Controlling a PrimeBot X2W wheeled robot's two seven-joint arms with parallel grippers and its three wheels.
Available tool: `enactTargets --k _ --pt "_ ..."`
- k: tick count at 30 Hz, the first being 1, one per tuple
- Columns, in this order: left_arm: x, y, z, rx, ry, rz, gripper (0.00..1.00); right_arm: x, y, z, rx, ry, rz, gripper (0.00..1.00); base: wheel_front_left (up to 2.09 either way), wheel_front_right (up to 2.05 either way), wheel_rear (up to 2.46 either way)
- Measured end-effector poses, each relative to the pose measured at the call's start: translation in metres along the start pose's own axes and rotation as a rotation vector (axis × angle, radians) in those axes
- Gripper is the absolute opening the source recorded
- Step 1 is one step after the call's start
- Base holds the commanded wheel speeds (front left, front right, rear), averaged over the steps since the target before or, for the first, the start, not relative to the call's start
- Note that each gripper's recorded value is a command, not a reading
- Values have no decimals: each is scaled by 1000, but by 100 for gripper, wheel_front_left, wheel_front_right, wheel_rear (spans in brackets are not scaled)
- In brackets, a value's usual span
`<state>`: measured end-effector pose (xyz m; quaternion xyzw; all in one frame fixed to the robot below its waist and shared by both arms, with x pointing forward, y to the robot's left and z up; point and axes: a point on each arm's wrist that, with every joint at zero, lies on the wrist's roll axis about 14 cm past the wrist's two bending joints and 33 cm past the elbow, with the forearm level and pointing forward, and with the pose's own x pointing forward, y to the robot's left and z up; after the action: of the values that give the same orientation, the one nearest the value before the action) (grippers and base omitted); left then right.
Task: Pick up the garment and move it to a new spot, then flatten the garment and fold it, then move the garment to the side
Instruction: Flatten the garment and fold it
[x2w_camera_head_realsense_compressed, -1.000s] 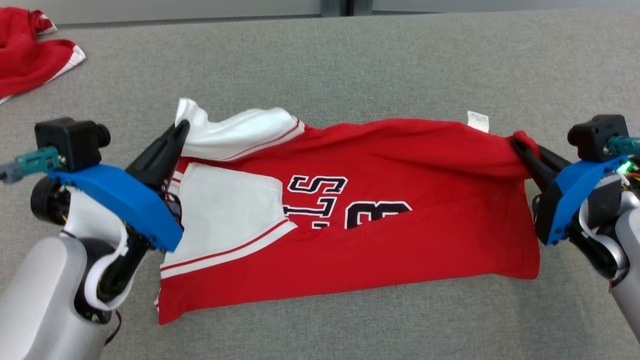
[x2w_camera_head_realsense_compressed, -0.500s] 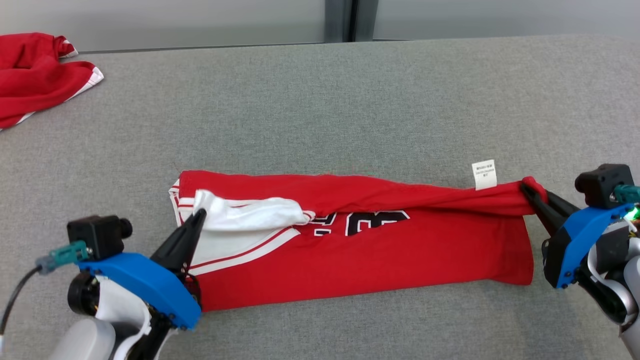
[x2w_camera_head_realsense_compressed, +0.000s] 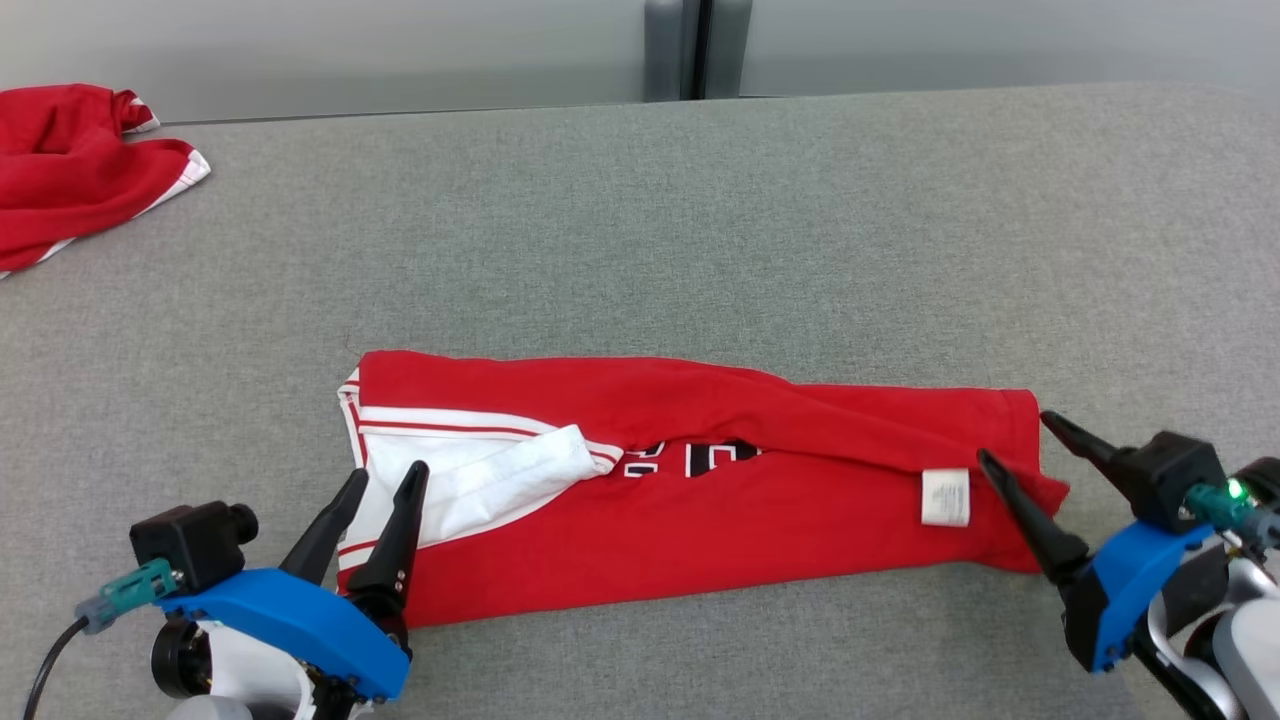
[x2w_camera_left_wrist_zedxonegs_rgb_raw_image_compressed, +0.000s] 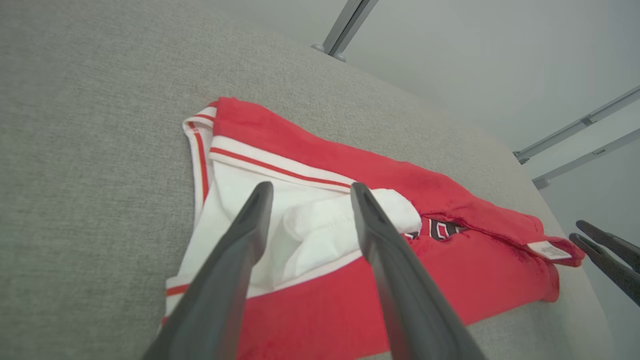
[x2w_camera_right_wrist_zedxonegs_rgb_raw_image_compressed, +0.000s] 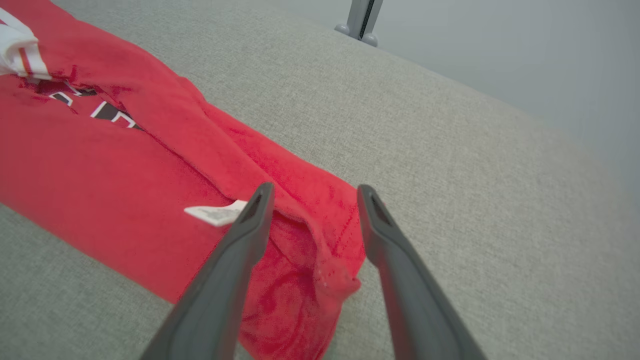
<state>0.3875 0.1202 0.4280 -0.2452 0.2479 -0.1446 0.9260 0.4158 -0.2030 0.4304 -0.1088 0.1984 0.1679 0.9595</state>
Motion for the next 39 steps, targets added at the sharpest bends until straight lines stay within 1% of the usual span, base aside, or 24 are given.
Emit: enactTargets --k 2,4,5,8,10,12,15,18,24,29,32,34,39 --pt "-1 2 2 -3 -25 13 100 -6 4 -5 -21 13 13 100 0 0 0" --pt "-1 2 7 2 -54 19 100 -13 6 -10 -70 29 21 100 0 0 0" --pt "-1 2 9 8 -68 21 100 -16 5 -13 -68 40 18 100 0 0 0" --pt "0 0 14 34 -106 26 100 -24 2 -15 -19 41 -7 100 0 0 0" --pt "0 -1 19 61 -134 33 100 -26 -9 -8 4 16 -51 100 0 0 0" --pt "1 -5 25 81 -168 31 100 -27 -18 -1 65 -16 -96 100 0 0 0" --pt "3 -14 34 102 -219 25 100 -26 -22 2 124 -34 -133 100 0 0 0" --pt "1 -17 42 85 -275 36 100 -24 -28 4 159 -40 -160 100 0 0 0" --pt "-8 -15 53 99 -354 77 100 -12 -29 5 225 -19 -180 100 0 0 0" --pt "-22 -3 56 95 -392 130 100 -7 -25 -17 293 71 -192 100 0 0 0" --pt "-30 5 56 89 -408 162 100 -7 -20 -36 336 132 -197 100 0 0 0" --pt "-35 10 53 86 -406 183 100 -8 -19 -50 346 177 -213 100 0 0 0" --pt "-41 14 53 78 -418 207 100 -1 8 -72 412 255 -180 100 0 0 0"
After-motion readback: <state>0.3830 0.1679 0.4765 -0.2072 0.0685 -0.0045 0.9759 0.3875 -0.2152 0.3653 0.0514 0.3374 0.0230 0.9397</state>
